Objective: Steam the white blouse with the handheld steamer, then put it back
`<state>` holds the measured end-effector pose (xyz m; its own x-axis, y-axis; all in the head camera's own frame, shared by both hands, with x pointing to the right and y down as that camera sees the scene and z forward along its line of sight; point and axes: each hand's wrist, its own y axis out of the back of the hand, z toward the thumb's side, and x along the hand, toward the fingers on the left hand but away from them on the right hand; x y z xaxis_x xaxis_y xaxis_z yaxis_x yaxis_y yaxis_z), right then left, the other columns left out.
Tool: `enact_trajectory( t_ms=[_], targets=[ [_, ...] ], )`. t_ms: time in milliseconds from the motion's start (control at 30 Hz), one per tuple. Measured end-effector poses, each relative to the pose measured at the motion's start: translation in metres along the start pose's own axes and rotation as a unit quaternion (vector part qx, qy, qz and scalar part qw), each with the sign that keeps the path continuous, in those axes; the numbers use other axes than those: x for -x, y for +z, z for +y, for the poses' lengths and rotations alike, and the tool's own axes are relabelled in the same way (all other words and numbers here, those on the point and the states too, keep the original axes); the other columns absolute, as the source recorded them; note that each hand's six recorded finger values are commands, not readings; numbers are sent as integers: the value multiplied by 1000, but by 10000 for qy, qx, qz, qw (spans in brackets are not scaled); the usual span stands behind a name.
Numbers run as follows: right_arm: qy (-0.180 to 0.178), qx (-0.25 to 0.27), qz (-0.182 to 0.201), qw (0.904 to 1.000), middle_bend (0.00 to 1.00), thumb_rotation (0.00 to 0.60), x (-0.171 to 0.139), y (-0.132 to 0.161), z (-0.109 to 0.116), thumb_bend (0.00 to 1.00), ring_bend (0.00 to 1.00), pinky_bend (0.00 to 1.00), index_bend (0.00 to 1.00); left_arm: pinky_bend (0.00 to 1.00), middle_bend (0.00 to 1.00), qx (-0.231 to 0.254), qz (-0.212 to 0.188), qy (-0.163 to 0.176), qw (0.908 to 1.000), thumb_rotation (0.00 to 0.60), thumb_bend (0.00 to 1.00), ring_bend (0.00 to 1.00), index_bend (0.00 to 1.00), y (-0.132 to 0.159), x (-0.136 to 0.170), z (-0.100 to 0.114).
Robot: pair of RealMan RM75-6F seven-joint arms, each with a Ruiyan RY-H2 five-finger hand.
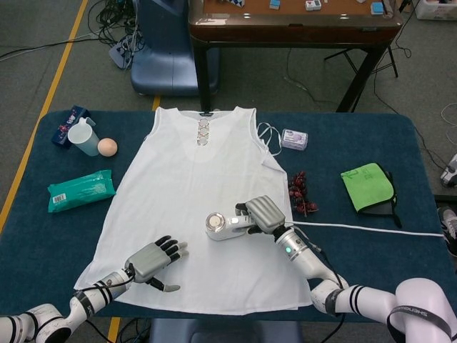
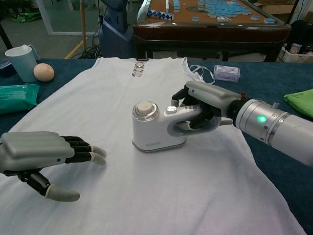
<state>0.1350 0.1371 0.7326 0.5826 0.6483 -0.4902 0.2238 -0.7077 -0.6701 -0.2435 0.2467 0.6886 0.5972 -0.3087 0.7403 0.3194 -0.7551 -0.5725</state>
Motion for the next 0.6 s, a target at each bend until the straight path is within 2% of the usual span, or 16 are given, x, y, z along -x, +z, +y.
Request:
enact_trajectory(
  t_ms=[300, 600],
  targets=[
    [254, -4, 219, 9994, 816, 600, -1, 14, -18, 504, 820, 786, 814, 0, 0, 14, 30, 4, 10000, 51, 130, 0, 58, -1, 3, -2],
    [545, 50, 463, 9974, 816, 600, -18, 27, -31, 504, 820, 786, 814, 0, 0, 13, 33, -10, 10000, 52, 130, 0, 58, -1, 4, -4]
  ],
)
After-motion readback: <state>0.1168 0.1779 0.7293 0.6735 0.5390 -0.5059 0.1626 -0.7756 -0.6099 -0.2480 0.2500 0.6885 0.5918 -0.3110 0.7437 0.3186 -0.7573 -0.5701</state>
